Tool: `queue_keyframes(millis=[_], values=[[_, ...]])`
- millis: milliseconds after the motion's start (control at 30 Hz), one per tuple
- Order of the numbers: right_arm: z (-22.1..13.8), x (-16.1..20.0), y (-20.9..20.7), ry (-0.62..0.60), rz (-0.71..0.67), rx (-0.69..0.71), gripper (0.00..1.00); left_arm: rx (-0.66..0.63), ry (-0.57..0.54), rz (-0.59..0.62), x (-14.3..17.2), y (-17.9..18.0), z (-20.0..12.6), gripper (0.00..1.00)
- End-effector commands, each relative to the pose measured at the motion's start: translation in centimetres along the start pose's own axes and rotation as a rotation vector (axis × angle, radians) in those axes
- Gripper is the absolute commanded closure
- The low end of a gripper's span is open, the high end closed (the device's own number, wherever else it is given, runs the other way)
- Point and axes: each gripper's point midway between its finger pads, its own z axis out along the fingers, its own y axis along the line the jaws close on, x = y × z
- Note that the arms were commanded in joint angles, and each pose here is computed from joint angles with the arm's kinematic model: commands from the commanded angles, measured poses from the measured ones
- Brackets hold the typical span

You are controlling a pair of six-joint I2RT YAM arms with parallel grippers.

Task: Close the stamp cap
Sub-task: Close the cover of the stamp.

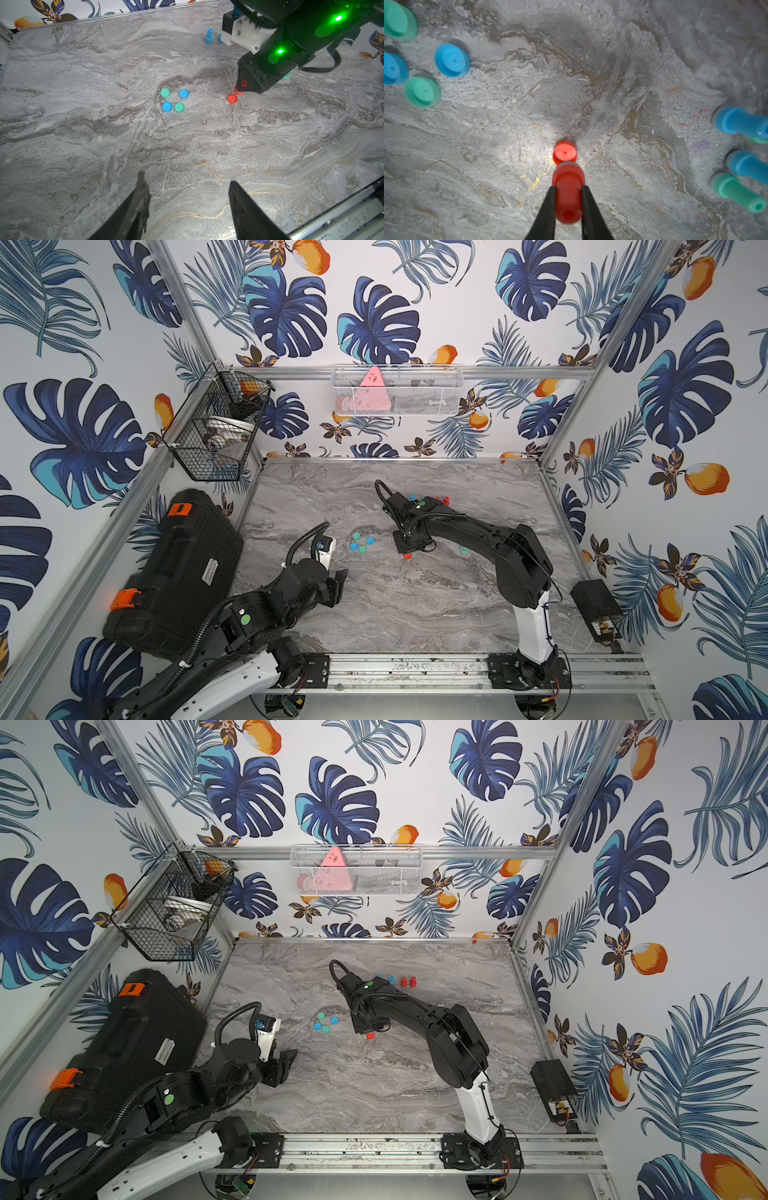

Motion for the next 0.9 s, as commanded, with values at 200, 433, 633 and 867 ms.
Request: queue_keyframes(millis=[200,433,633,867], values=[[1.2,0.7,0.3,0.027,0.014,-0.005,0.82,-0.001,-0.022,0.0,-0.5,0.0,-0.1,0.35],[1.6,0.6,0.4,0.028,0.013,-0.002,0.82,-0.002,-0.021,-0.001,-0.5,0.0,0.0,0.35],[1.8,0.5,0.5,0.031,0.009,-0.002,0.82,-0.002,-0.024,-0.003,-0.5,0.0,-0.1,0.35],[2.0,0.3,0.6,0.03,0.006,0.0,0.82,-0.002,-0.023,-0.001,-0.5,0.0,-0.1,0.35]])
